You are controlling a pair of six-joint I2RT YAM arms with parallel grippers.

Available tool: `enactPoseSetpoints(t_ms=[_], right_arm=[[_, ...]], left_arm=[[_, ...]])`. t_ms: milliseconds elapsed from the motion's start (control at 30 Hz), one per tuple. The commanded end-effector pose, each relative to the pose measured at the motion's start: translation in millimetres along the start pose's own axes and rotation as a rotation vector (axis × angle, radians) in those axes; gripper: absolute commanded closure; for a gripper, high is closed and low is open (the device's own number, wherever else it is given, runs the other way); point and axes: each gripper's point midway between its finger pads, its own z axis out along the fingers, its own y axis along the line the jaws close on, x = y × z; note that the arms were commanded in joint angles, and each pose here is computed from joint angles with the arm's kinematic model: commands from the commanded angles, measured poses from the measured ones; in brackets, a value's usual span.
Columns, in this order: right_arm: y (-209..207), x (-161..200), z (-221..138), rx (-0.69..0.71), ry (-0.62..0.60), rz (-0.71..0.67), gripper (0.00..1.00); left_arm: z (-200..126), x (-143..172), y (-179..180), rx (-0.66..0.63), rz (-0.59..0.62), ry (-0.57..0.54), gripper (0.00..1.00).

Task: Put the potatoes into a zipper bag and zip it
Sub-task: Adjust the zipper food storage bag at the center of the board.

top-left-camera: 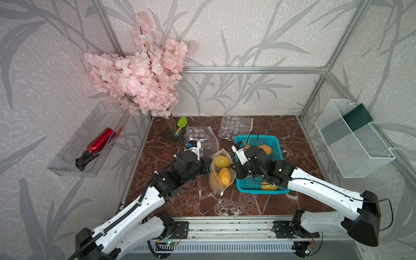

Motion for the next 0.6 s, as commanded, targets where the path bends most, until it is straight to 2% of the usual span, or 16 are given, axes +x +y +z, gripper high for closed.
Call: enactPoseSetpoints(t_ms=[0,133,200,233,300,500,567], right_arm=[[16.4,-24.1,-4.2,-0.042,-0.04,-0.018,0.95],[23.1,-39.9,0.1,-0.047,-0.053,-0.017,0.89],[28.7,-43.4,2.0,-0.067,-0.045,-0.018,0.82],[30.9,-43.8,2.0,-0.078,-0.048,-0.018,0.74],[33.1,-45.1,-2.2,-0.095,-0.069,-0.025,0.47],[27.7,-38.3,-27.8,-0.095,-0.205,-0.088,0.0],[30.1,-30.1,-29.5,-0.119,-0.25,-0.12,0.01]], left_arm=[[-1.9,-5.9,2.2,0.001,-0.039,-0.031,1.0],[0.3,-7.1,12.2,-0.017,-0.102,-0.026,1.0],[6.1,-6.5,21.3,-0.036,-0.154,-0.002,1.0],[9.7,-5.3,26.6,-0.049,-0.176,0.012,1.0],[15.6,-5.6,38.1,-0.072,-0.219,0.029,1.0],[7.8,-15.2,65.4,-0.194,-0.237,-0.024,1.0],[0.9,-19.4,72.8,-0.227,-0.242,-0.051,1.0]])
